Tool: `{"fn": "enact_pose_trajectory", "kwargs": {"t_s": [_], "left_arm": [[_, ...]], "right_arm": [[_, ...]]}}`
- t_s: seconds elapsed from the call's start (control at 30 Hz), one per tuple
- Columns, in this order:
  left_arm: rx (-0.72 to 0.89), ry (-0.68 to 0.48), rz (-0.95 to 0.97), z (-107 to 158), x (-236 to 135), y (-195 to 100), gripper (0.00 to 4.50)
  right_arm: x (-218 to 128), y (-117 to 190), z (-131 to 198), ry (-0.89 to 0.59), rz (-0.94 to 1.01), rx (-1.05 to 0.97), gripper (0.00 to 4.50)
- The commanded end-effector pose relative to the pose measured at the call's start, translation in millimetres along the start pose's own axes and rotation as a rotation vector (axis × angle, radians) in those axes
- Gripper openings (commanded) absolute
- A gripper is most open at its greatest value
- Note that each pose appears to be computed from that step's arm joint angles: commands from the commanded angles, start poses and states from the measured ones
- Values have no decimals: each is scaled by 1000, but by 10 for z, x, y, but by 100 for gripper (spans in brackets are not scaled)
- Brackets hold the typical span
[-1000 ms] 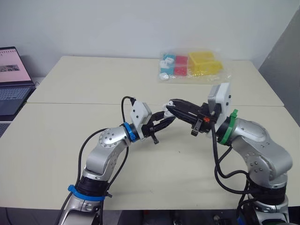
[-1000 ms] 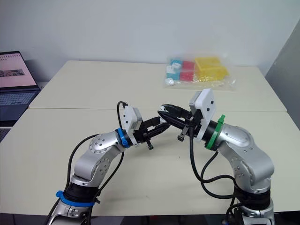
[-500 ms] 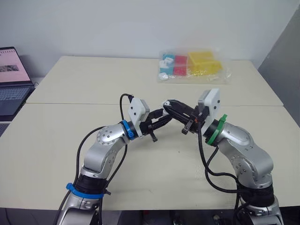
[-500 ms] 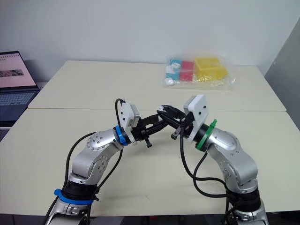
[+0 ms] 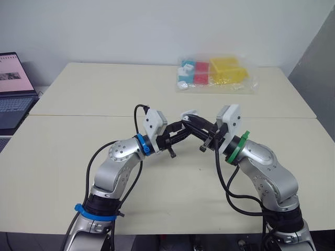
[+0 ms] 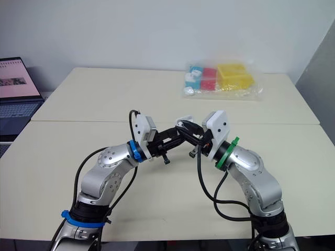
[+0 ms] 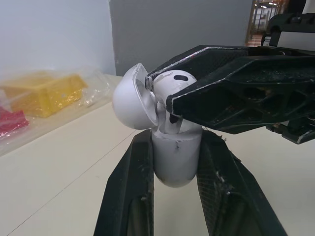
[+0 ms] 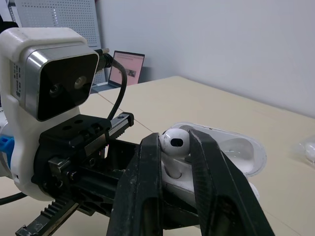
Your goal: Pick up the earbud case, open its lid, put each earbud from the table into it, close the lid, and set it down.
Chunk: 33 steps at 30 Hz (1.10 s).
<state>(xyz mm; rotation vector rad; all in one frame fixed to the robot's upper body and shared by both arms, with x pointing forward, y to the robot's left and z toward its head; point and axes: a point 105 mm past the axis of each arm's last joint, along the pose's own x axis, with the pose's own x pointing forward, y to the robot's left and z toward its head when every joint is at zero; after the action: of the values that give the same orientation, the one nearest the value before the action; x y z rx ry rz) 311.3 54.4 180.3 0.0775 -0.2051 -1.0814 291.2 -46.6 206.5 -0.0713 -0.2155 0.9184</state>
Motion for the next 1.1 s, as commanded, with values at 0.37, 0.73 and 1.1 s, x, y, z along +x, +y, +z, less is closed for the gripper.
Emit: {"fn": "enact_pose_trajectory", "kwargs": {"t_s": [0.37,0.73,1.1], "left_arm": [[58,-75,-20,223,35,-28,79],[54,-71,-13,210,24,-34,79],[47,-65,-7,187,14,-32,79]], "right_arm": [[-19,-22,-13,39,-27,11,284],[-31,-12,62,30,-25,-13,350],[-119,-22,170,28,-14,-36,350]]}}
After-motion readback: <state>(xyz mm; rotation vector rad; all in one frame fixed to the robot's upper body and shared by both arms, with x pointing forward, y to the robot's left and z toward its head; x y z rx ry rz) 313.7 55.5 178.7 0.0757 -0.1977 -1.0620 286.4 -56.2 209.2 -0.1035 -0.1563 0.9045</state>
